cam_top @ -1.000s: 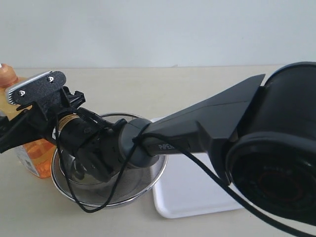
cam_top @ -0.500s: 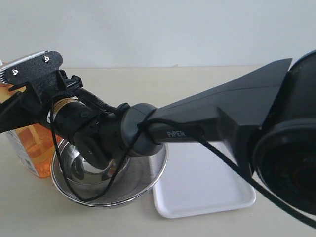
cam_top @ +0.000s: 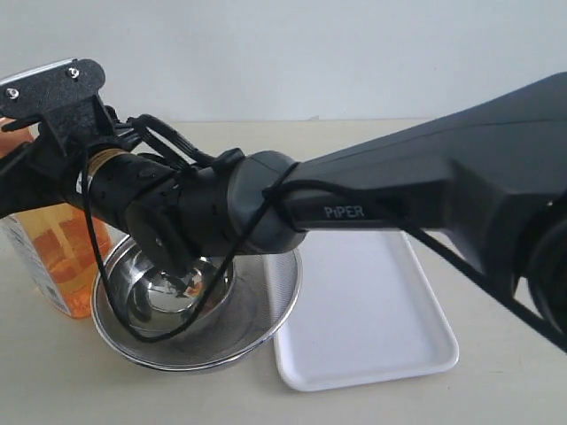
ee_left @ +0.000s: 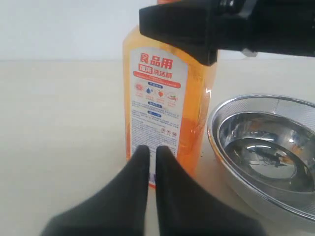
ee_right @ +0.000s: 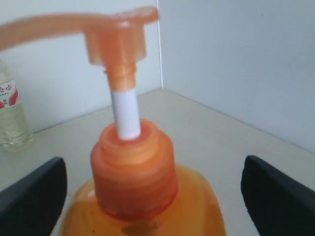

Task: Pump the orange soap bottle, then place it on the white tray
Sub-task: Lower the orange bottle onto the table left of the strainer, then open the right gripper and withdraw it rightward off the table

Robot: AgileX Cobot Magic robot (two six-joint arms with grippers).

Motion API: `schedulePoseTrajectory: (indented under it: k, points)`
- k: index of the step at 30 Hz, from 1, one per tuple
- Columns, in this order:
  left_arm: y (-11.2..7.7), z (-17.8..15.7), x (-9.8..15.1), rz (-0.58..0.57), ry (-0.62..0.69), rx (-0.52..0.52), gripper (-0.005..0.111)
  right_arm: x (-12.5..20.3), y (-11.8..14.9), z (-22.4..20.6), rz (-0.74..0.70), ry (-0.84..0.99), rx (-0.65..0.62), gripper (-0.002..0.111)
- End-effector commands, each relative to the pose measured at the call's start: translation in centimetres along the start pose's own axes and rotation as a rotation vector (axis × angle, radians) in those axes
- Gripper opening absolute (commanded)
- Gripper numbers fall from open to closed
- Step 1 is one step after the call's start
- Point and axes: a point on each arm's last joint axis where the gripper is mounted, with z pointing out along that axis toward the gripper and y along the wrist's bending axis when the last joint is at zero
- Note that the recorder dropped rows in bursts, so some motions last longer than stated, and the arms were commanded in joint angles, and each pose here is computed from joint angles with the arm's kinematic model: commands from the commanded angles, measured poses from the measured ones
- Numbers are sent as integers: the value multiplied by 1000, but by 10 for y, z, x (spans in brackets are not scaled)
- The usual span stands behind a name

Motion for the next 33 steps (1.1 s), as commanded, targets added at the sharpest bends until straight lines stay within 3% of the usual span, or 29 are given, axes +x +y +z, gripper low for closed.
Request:
schedulePoseTrajectory:
  k: [1, 9, 17, 24, 31, 33]
  points:
    - [0, 0, 1, -13, -2, 0, 5, -18, 1, -5, 2, -4, 0, 86]
    - [0, 0, 1, -13, -2, 0, 5, -50, 4, -19, -2, 13, -8, 86]
    - [0, 0, 1, -13, -2, 0, 5, -67, 6, -35, -16, 146, -19, 86]
    - [0, 0, 1, -13, -2, 0, 5, -77, 7, -46, -16, 225, -25, 60]
    - [0, 0, 1, -13, -2, 0, 5, -82, 8, -55, -21, 300, -30, 59]
    - [0, 0, 1, -13, -2, 0, 5, -86, 8, -58, -23, 309, -32, 54]
